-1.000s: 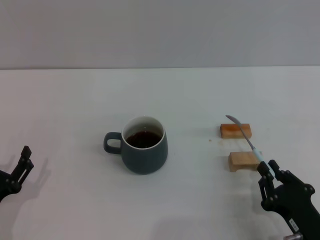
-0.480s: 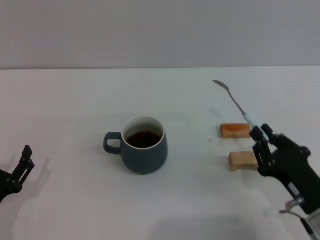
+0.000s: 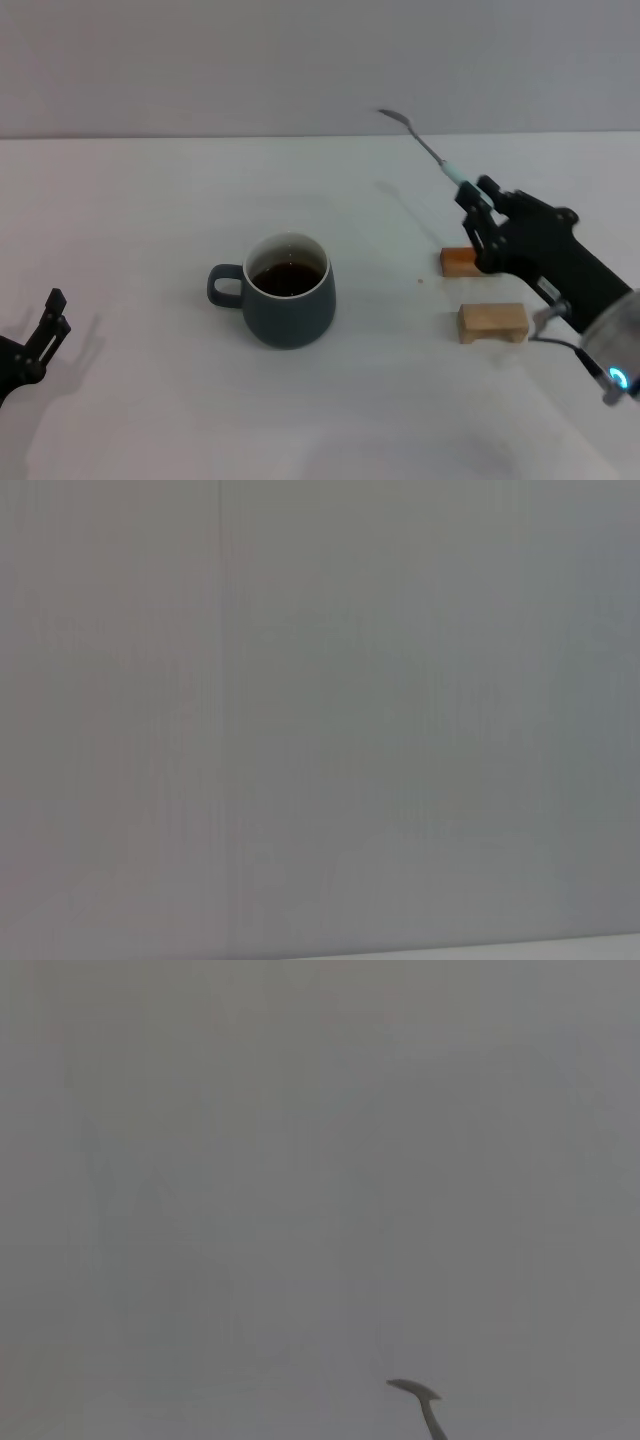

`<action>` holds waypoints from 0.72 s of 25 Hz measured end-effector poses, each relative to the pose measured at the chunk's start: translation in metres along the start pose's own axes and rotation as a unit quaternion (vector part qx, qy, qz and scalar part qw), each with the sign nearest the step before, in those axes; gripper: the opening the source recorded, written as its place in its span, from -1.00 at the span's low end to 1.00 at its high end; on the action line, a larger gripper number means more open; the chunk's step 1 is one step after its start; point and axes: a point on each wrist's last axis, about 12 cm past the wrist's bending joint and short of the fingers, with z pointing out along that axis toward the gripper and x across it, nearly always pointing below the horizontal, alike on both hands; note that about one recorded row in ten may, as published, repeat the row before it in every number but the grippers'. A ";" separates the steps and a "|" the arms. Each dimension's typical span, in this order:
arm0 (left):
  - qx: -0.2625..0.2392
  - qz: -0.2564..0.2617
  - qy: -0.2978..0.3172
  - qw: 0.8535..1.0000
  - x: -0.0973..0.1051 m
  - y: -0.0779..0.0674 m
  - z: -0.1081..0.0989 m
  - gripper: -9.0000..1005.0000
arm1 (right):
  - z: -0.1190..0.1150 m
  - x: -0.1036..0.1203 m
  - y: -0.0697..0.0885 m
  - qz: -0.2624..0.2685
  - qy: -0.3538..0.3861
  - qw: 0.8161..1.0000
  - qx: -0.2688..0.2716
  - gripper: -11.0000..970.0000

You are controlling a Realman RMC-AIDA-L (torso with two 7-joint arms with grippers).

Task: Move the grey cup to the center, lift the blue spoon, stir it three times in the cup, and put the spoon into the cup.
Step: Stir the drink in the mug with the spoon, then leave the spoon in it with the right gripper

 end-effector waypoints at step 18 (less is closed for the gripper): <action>-0.004 0.000 0.013 1.000 0.003 0.001 0.002 0.72 | 0.037 -0.127 0.061 -0.148 0.068 0.987 0.006 -0.65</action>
